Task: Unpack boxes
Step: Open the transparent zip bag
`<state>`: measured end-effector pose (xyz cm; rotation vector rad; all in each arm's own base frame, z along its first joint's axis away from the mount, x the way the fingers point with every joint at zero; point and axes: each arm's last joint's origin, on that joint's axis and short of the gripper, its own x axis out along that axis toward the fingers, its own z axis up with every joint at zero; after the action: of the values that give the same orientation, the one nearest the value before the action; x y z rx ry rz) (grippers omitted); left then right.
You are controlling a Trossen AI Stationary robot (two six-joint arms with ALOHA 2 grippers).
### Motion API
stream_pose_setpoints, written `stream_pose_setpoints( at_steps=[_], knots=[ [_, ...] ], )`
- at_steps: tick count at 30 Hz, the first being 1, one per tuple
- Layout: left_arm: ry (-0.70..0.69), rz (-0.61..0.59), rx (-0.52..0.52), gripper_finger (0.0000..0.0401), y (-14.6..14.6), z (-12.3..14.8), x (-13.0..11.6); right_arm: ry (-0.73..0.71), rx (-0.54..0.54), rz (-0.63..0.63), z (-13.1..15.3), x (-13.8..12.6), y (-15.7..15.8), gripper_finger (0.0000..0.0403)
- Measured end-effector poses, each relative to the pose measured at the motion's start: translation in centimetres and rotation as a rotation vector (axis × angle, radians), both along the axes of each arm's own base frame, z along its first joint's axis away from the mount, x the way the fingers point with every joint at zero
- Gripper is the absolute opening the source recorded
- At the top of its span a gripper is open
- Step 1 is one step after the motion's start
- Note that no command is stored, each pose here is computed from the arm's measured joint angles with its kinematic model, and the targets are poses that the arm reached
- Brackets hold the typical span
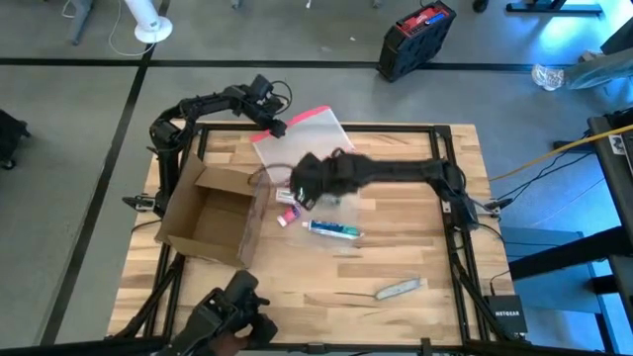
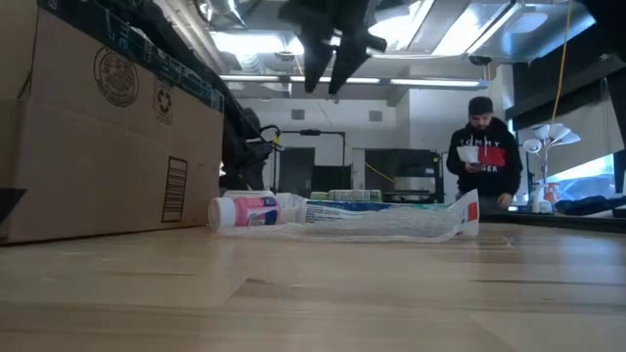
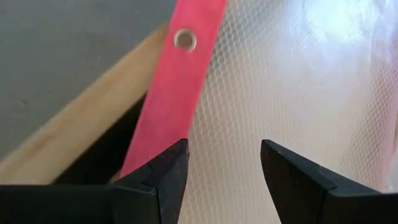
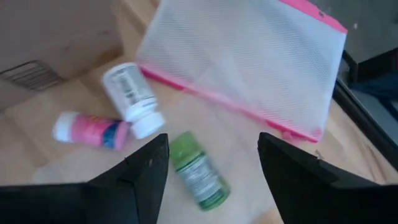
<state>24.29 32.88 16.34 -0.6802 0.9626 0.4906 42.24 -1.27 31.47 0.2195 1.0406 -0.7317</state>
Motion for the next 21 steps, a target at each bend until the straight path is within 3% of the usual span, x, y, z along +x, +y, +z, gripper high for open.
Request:
stream_pose_setpoints(
  at_steps=[11,21],
  knots=[
    [0.018,0.005,-0.036,0.0190,-0.7,-0.6,0.1,0.034,0.170,-0.038,-0.2,-1.9,-11.8,0.0239],
    [0.063,-0.066,-0.116,0.0190,-2.7,-0.8,1.2,-0.023,0.371,-0.006,-0.3,-6.4,-21.2,0.0239]
  ],
)
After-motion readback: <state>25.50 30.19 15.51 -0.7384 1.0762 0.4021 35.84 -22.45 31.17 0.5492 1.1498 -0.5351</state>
